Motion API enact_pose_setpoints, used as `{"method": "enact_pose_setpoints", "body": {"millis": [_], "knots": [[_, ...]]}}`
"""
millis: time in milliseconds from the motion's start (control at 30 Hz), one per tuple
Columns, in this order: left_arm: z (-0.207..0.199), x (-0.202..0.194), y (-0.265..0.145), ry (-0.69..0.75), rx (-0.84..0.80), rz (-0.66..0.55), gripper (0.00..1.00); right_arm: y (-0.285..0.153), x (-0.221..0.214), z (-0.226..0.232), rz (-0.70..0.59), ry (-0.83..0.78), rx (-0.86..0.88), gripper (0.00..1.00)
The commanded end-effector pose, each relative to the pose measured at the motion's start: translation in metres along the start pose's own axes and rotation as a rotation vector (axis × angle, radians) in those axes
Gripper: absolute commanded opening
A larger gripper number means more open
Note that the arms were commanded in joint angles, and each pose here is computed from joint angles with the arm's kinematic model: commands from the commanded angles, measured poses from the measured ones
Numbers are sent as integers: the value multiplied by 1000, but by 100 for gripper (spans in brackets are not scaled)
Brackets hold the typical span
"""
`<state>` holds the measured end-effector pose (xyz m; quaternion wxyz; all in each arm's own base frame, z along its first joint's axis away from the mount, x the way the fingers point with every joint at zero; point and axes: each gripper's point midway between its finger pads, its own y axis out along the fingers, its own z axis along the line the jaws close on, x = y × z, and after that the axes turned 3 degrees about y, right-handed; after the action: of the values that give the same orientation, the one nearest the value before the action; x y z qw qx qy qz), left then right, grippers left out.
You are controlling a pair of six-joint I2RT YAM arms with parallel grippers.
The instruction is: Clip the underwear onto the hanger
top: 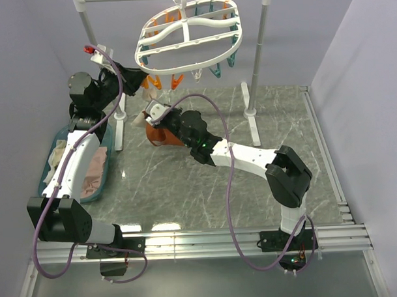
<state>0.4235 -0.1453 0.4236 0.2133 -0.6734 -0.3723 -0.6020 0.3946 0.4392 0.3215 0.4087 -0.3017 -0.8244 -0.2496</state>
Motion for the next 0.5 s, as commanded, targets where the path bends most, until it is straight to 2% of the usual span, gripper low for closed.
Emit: {"method": "enact_pose_setpoints", "body": {"millis": [0, 467], "knots": [[-7, -1, -4, 2, -15, 13, 0, 3, 49, -31, -106, 35, -83, 0], [-7, -2, -4, -5, -22, 17, 0, 9, 52, -34, -113, 36, -83, 0]]}}
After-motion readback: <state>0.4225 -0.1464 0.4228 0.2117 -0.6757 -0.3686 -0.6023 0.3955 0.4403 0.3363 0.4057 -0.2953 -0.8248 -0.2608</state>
